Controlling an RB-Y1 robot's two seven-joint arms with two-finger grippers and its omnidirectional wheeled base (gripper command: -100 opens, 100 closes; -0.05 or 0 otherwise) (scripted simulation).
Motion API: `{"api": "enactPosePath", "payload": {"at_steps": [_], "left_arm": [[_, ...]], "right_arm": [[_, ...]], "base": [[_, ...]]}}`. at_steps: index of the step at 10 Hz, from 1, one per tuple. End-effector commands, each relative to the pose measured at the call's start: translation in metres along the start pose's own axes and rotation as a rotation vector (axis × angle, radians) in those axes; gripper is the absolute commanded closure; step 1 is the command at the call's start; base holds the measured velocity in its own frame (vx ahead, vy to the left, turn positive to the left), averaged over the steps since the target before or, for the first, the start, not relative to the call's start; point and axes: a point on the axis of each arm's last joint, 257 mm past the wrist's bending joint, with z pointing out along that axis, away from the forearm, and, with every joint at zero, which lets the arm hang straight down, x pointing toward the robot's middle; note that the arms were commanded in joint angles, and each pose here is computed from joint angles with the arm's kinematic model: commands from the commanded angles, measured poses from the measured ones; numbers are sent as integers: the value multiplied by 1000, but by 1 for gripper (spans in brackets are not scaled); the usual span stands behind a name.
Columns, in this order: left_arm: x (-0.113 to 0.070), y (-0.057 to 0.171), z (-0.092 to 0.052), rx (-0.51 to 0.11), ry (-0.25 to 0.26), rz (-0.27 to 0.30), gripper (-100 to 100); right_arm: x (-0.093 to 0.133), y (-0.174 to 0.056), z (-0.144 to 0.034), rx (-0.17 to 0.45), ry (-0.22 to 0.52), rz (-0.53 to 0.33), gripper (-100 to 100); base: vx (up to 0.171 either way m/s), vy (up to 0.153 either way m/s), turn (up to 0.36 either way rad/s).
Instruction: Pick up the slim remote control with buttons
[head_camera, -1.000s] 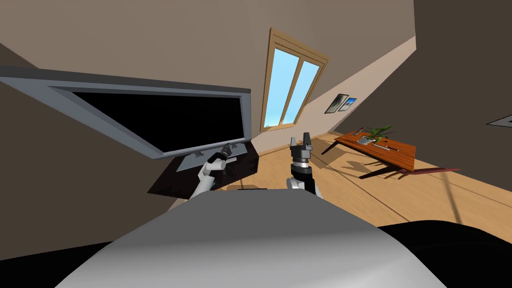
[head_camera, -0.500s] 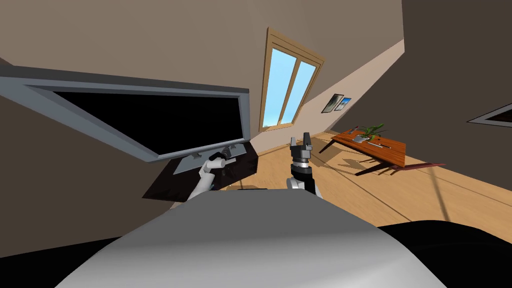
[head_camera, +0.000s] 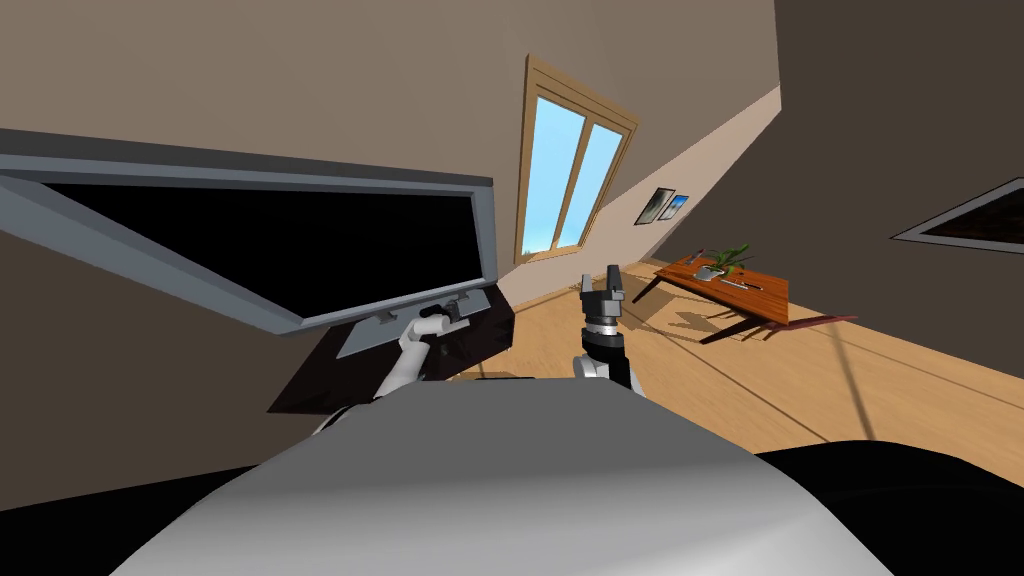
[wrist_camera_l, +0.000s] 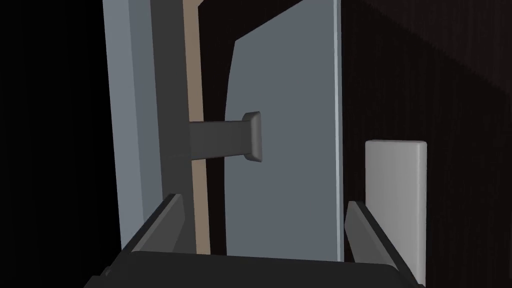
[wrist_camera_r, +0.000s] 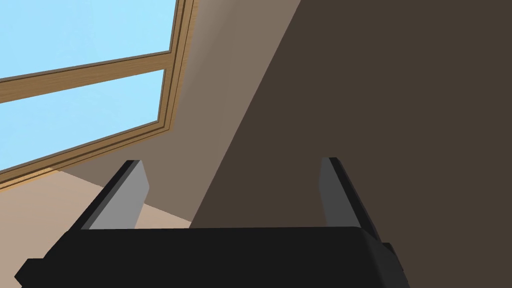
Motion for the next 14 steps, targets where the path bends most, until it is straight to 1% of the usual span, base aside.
{"api": "enactPosePath", "payload": {"at_steps": [1, 2, 3, 4, 5, 6, 7, 8, 9, 10, 11, 12, 13, 14], "left_arm": [[-10, 20, 5, -70, -21, -9, -100], [-19, 25, 8, -103, -40, -20, -100], [-23, 40, 9, -148, -50, -24, -100], [-23, 41, 9, -150, -50, -24, -100], [-36, 57, 11, -212, -76, -39, -100], [-36, 61, 11, -229, -79, -40, -100], [-47, 73, 12, -278, -102, -55, -100], [-49, 81, 10, -306, -107, -57, -100], [-58, 91, 10, -353, -128, -73, -100], [-60, 100, 8, -381, -133, -76, -100], [-66, 104, 6, -417, -149, -88, -100], [-70, 118, 4, -453, -158, -94, -100], [-78, 128, 1, -499, -178, -110, -100], [-79, 135, -1, -521, -181, -113, -100]], "right_arm": [[0, 0, 0, 0, 0, 0, 0], [0, 0, 0, 0, 0, 0, 0], [0, 0, 0, 0, 0, 0, 0], [0, 0, 0, 0, 0, 0, 0], [0, 0, 0, 0, 0, 0, 0], [0, 0, 0, 0, 0, 0, 0], [0, 0, 0, 0, 0, 0, 0], [0, 0, 0, 0, 0, 0, 0], [0, 0, 0, 0, 0, 0, 0], [0, 0, 0, 0, 0, 0, 0], [0, 0, 0, 0, 0, 0, 0], [0, 0, 0, 0, 0, 0, 0], [0, 0, 0, 0, 0, 0, 0], [0, 0, 0, 0, 0, 0, 0]], "base": [[27, 24, -57], [38, 22, -94], [31, 18, -52], [11, 8, -1], [23, 13, -98], [28, 18, -61], [39, 28, -109], [35, 28, -43], [40, 26, -90], [35, 27, -51], [39, 28, -100], [38, 26, -47], [46, 31, -87], [42, 28, -46]]}}
